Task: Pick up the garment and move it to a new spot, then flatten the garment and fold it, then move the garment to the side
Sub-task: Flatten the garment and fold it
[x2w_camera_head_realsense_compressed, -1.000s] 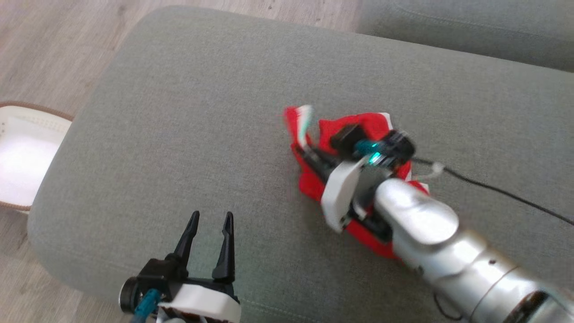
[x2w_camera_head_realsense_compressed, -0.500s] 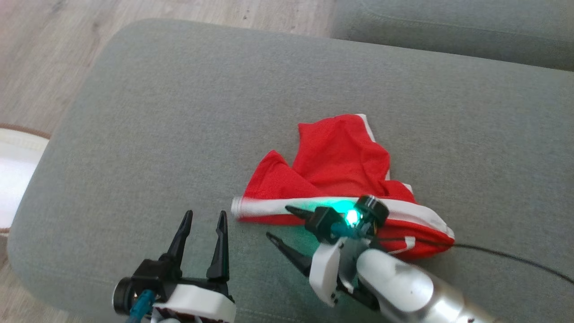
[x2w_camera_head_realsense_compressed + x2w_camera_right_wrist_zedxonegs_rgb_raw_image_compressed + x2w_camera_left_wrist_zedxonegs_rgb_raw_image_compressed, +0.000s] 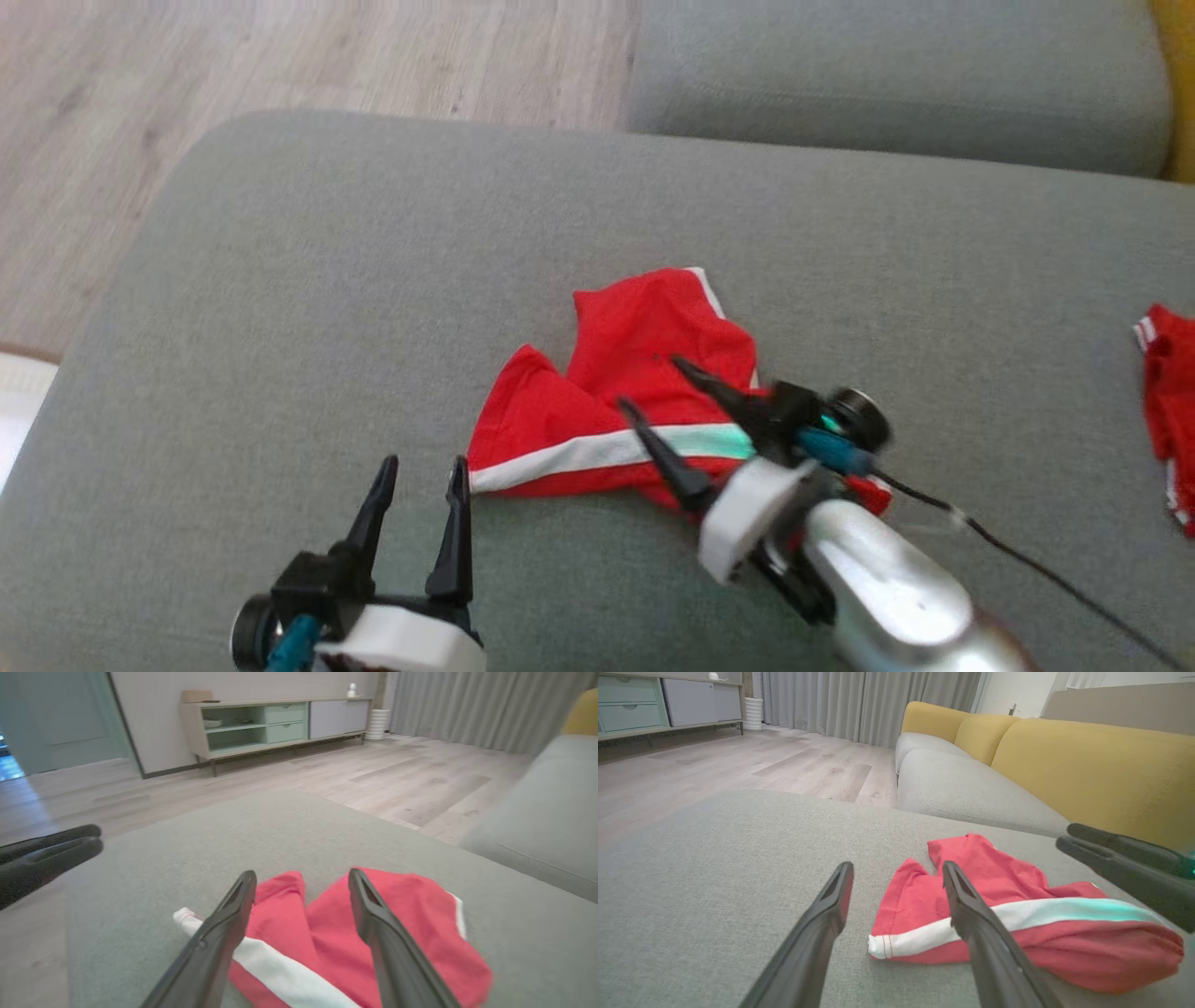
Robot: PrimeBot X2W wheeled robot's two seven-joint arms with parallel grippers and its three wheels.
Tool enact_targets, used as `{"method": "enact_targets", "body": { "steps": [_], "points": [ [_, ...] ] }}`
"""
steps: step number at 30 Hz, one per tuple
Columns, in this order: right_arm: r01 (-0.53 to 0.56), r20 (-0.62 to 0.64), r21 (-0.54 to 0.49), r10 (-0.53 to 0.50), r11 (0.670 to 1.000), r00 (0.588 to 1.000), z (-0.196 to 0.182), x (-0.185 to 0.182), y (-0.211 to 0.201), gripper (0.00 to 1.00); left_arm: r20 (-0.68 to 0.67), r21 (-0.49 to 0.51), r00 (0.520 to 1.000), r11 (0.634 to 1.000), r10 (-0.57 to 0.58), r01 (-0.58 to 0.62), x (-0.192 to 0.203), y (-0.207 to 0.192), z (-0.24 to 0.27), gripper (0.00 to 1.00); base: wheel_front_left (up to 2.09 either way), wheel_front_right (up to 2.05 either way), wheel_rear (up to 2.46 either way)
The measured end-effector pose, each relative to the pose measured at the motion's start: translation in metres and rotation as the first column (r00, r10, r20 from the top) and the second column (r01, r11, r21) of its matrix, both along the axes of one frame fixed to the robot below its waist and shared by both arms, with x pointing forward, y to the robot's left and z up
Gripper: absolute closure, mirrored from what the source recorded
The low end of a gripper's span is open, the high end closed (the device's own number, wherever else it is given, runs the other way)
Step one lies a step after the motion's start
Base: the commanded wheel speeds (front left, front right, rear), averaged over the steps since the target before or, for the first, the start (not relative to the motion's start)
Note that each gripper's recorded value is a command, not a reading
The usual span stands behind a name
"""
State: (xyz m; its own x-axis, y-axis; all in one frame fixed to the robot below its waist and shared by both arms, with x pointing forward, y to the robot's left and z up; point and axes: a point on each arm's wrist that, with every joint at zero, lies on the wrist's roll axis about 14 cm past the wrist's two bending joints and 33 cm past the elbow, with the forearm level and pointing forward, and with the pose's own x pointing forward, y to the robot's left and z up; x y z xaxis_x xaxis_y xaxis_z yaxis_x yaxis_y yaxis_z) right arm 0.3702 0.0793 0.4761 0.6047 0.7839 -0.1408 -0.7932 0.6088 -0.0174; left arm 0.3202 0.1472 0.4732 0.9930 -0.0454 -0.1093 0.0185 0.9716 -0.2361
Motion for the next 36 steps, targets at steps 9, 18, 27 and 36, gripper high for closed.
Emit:
{"method": "enact_targets", "body": {
  "steps": [9, 18, 27, 36],
  "points": [
    [0.386, -0.028, 0.081, -0.385, 0.919, 0.922, -0.004, 0.009, -0.11, 0.0, -0.004, -0.003, 0.999, 0.999, -0.044, 0.044, -0.006, -0.011, -0.001, 0.0, 0.0, 0.0, 0.0],
    [0.553, -0.053, 0.116, -0.55, 0.825, 0.833, -0.003, -0.018, -0.168, 0.0, -0.027, -0.002, 0.999, 0.999, -0.035, 0.035, -0.014, -0.008, -0.01, 0.0, 0.0, 0.0, 0.0],
    [0.613, -0.07, 0.111, -0.609, 0.782, 0.79, -0.004, -0.032, -0.192, 0.0, -0.029, -0.001, 1.0, 1.0, -0.01, 0.01, -0.018, 0.001, -0.012, 0.0, 0.0, 0.0, 0.0],
    [0.625, -0.073, 0.114, -0.621, 0.772, 0.78, -0.002, -0.035, -0.197, 0.0, -0.031, 0.007, 0.999, 1.0, -0.007, 0.007, -0.019, 0.003, -0.013, 0.0, 0.0, 0.0, 0.0]
  ]
}}
